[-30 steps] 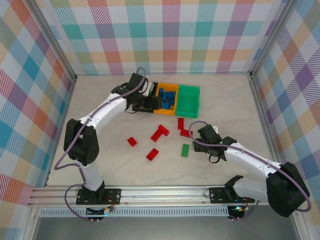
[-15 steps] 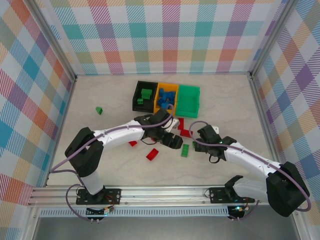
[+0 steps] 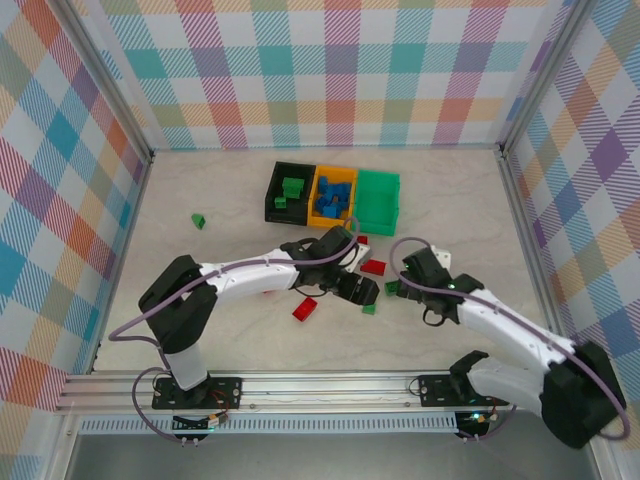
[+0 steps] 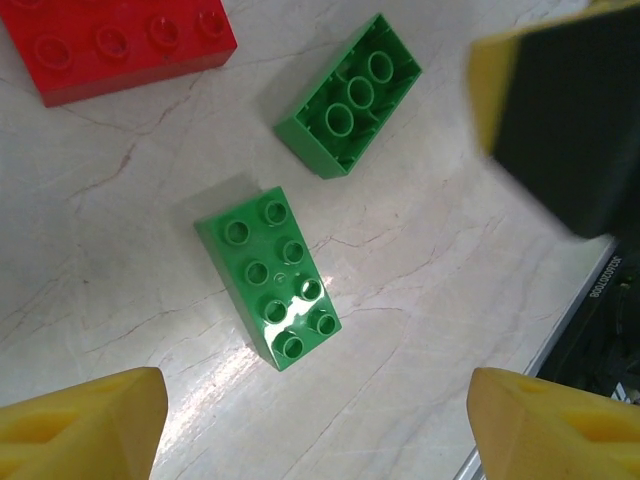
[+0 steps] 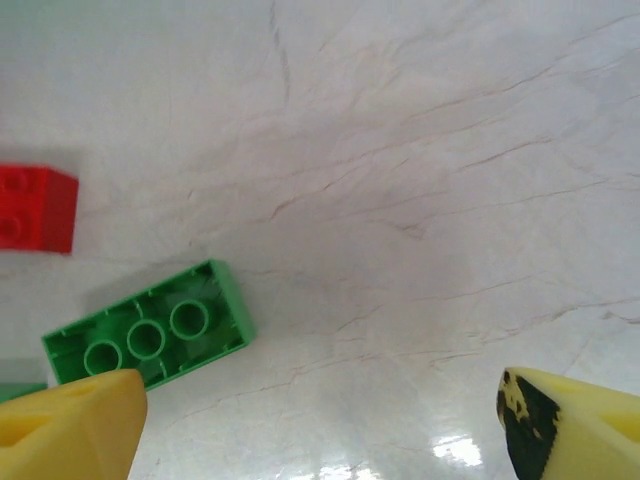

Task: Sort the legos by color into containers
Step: Pick up the lego from the middle-left of the table, then place the lego in the container.

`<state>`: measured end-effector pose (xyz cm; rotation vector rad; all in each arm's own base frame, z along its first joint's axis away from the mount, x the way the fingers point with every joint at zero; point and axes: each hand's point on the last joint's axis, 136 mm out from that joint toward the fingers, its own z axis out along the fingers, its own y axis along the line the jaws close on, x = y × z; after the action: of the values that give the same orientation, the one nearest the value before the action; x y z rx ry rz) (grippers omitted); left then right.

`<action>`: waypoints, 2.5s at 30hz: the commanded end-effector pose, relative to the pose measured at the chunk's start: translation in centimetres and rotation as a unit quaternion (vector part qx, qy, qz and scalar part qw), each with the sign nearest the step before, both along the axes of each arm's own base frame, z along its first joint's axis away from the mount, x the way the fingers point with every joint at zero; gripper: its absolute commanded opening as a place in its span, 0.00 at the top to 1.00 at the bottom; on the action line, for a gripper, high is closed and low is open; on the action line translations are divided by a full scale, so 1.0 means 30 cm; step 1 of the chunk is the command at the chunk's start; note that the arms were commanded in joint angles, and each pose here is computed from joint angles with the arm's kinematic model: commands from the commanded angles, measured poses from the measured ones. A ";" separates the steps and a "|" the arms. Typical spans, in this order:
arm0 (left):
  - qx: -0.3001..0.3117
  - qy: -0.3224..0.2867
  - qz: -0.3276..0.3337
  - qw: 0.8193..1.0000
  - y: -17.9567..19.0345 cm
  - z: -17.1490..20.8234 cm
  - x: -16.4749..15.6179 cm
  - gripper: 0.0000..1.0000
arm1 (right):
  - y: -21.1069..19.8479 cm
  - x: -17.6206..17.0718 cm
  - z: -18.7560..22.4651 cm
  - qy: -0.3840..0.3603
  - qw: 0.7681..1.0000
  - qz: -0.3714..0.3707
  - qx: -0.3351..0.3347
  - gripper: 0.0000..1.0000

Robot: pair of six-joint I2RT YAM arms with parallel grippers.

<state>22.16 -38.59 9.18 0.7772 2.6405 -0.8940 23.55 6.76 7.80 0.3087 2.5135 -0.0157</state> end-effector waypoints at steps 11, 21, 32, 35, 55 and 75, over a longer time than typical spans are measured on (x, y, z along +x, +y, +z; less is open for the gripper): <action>0.061 0.016 -0.023 0.998 -0.074 -0.092 -0.059 0.24 | -0.075 -0.030 0.003 -0.025 0.994 -0.058 0.090 0.08; 0.142 0.029 -0.016 0.989 -0.047 -0.191 -0.056 0.28 | -0.031 -0.003 -0.024 0.010 0.995 -0.028 0.092 0.08; 0.156 0.036 -0.012 0.987 -0.051 -0.216 -0.049 0.43 | -0.028 -0.003 -0.017 0.002 0.995 -0.025 0.096 0.08; 0.154 0.038 -0.008 0.987 -0.051 -0.216 -0.048 0.55 | -0.026 -0.002 -0.020 0.005 0.995 -0.023 0.096 0.08; 0.030 0.028 0.075 0.996 0.007 -0.063 0.077 0.63 | -0.020 -0.001 -0.023 0.008 0.995 -0.018 0.097 0.08; 0.016 -0.042 0.239 0.970 0.454 0.237 0.552 0.63 | -0.018 0.002 -0.022 0.007 0.995 -0.016 0.097 0.07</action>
<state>37.61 -25.89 16.03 0.1653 2.5781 -0.6463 22.67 5.91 5.95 0.4405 2.5635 0.1882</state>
